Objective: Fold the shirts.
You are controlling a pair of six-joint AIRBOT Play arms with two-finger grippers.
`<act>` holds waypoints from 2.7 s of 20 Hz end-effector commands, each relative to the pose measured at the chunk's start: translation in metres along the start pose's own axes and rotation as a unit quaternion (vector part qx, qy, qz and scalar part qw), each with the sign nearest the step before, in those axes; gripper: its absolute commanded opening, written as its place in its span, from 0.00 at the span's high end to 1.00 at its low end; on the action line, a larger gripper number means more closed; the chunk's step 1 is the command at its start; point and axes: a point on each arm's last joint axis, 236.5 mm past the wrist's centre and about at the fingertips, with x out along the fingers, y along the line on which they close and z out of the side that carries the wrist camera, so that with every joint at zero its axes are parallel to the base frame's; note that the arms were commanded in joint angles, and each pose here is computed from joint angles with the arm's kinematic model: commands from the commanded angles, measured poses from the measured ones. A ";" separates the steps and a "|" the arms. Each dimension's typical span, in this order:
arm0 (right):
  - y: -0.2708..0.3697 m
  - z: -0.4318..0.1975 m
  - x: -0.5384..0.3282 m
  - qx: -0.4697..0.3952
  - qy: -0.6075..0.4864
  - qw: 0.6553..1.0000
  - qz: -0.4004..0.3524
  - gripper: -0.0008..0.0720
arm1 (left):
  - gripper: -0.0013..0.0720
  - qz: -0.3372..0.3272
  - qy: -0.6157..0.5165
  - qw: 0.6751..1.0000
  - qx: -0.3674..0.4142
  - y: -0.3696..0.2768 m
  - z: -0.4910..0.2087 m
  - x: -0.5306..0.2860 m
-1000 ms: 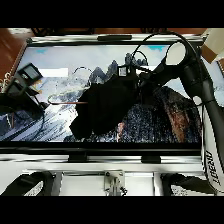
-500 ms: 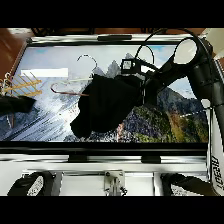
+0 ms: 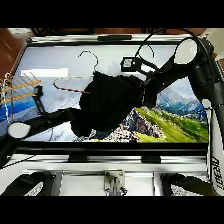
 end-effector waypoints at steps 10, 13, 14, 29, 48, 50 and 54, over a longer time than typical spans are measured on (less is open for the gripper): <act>0.006 0.001 0.000 0.018 -0.003 1.000 0.013 0.89 | 0.92 0.070 -0.145 0.987 -0.016 0.025 0.039 0.042; 0.006 0.001 -0.001 0.021 -0.003 1.000 0.012 0.89 | 0.92 0.095 -0.184 0.978 -0.036 0.051 0.068 0.022; 0.006 0.001 -0.001 0.021 -0.003 1.000 0.011 0.89 | 0.92 0.105 -0.206 0.972 -0.045 0.062 0.082 0.009; -0.011 0.012 -0.002 0.008 -0.027 0.999 -0.025 0.89 | 0.92 0.121 -0.367 0.922 0.003 0.056 0.245 -0.143; -0.032 0.041 -0.037 0.054 -0.114 0.987 -0.096 0.89 | 0.92 0.141 -0.295 0.940 0.100 0.041 0.242 -0.177; -0.023 0.038 -0.036 0.052 -0.105 0.990 -0.080 0.89 | 0.92 0.160 -0.304 0.935 0.091 0.055 0.246 -0.188; 0.015 0.039 -0.033 0.044 -0.104 0.994 -0.001 0.89 | 0.92 0.176 -0.312 0.930 0.083 0.067 0.249 -0.199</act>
